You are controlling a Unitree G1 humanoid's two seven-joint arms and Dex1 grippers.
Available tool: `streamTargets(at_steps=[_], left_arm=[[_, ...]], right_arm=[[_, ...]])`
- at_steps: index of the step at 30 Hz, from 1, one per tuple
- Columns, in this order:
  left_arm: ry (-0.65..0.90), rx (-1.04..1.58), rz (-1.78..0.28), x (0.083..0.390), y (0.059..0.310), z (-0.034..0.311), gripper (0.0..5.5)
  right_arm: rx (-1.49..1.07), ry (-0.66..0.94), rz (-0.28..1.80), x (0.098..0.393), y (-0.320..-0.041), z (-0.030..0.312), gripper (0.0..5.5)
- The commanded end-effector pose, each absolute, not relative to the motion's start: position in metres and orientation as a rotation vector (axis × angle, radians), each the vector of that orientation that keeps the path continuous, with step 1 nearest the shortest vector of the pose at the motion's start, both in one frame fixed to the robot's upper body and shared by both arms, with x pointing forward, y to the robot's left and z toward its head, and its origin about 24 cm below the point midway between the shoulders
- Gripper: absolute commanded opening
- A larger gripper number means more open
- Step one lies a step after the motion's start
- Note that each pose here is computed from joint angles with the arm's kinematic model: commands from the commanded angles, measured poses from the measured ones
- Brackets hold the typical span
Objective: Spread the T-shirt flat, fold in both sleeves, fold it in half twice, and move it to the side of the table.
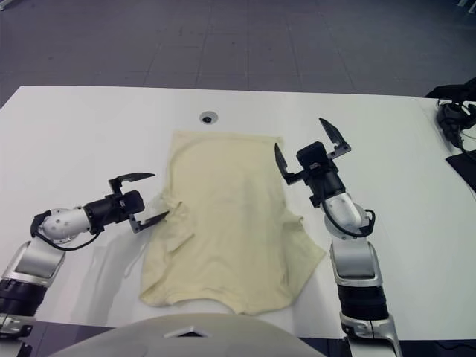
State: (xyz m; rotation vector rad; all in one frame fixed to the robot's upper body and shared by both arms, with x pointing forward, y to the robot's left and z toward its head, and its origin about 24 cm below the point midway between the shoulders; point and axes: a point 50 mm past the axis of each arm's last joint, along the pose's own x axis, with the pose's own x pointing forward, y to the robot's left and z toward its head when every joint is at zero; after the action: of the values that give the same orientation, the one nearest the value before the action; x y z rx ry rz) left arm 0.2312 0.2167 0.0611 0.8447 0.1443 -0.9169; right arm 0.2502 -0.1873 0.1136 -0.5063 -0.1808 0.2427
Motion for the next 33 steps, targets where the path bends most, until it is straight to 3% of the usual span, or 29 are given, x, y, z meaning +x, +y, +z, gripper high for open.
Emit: streamTargets(at_steps=[1,12,18,22,28,33], left_arm=[[0.178,0.849,-0.917,0.232,0.209,0.048,5.38],[0.181,0.846,-0.923,0.227,0.2,0.038,5.38],[0.112,0.78,-0.874,0.216,0.2,0.058,5.38],[0.062,0.729,-0.833,0.208,0.2,0.074,5.38],[0.017,0.68,-0.732,0.191,0.192,0.083,5.38],[-0.025,0.664,-0.621,0.184,0.187,0.091,5.38]], right_arm=[[-0.516,-0.179,0.249,0.251,-0.189,0.114,5.4],[-0.514,-0.177,0.251,0.251,-0.19,0.115,5.4],[-0.434,-0.147,0.268,0.252,-0.205,0.126,5.4],[-0.487,-0.038,0.361,0.245,-0.229,0.13,5.4],[-0.693,0.239,0.74,0.223,-0.26,0.125,5.4],[-0.767,0.464,0.924,0.213,-0.298,0.129,5.4]])
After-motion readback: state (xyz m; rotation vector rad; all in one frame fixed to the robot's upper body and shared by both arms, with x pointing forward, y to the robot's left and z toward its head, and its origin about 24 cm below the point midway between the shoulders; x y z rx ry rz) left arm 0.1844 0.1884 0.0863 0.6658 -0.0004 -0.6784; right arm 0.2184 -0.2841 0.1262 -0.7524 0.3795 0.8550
